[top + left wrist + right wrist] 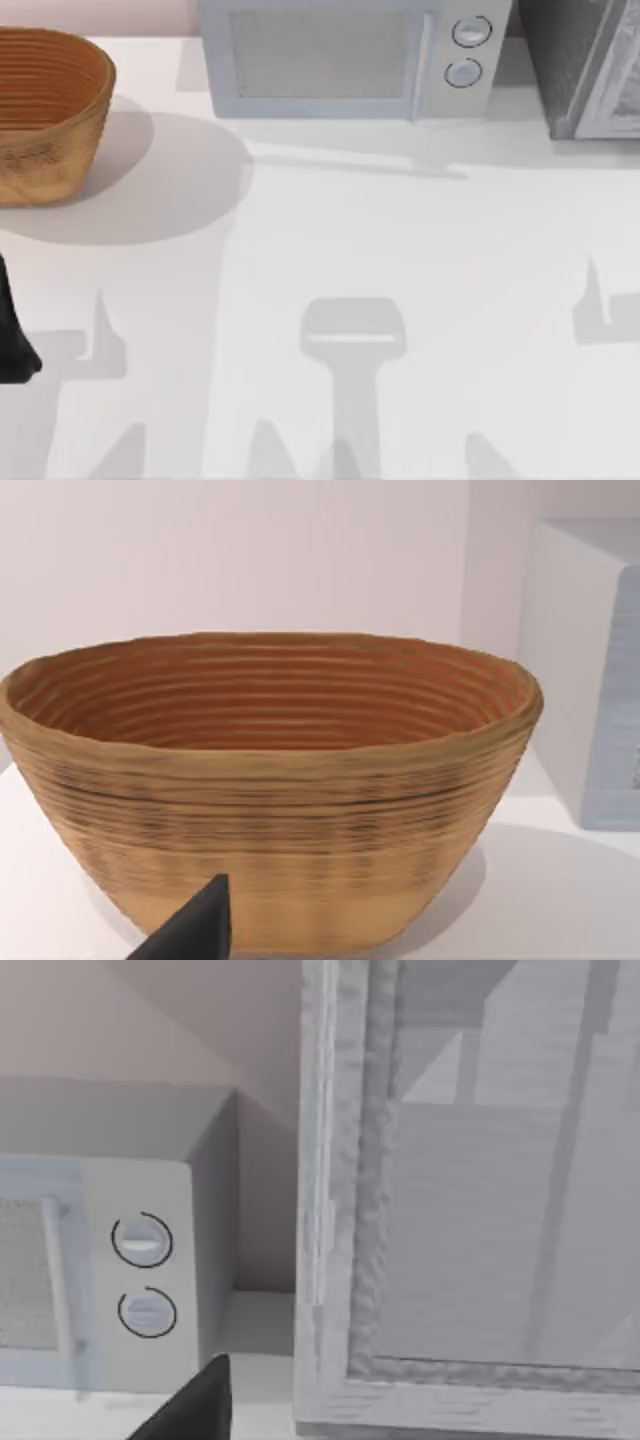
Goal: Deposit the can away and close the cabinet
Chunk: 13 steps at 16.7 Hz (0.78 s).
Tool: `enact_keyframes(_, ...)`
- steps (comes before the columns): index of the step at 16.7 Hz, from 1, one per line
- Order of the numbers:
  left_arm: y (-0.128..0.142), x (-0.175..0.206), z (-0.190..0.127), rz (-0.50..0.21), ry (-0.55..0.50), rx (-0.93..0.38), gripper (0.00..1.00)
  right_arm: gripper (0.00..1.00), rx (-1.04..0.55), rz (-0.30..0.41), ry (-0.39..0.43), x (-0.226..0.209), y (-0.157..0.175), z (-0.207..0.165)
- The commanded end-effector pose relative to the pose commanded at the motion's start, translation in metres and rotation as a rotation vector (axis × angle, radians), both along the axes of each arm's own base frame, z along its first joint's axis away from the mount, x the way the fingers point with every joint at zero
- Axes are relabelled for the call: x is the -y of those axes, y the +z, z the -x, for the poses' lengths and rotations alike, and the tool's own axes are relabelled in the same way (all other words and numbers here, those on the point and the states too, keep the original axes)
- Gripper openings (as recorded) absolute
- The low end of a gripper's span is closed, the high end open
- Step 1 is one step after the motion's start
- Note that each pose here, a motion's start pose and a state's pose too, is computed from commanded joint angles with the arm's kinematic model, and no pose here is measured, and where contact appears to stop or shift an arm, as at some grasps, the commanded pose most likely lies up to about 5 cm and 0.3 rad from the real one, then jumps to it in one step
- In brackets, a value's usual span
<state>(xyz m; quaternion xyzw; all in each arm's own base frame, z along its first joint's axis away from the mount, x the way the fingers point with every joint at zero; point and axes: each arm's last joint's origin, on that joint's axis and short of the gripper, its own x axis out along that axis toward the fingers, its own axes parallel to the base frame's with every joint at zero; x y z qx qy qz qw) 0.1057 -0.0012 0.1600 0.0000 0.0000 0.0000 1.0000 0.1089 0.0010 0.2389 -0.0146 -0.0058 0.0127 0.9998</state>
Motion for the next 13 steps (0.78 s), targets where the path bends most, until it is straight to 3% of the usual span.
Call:
enact_keyframes(5, 0.0, 0.0, 0.0, 0.0, 0.0, 0.0, 1.0, 1.0, -0.009, -0.025, -0.021, 0.002, -0.07, 0.004)
enact_keyframes(13, 0.0, 0.0, 0.0, 0.0, 0.0, 0.0, 1.0, 1.0, -0.016, -0.028, -0.022, 0.002, -0.079, 0.003)
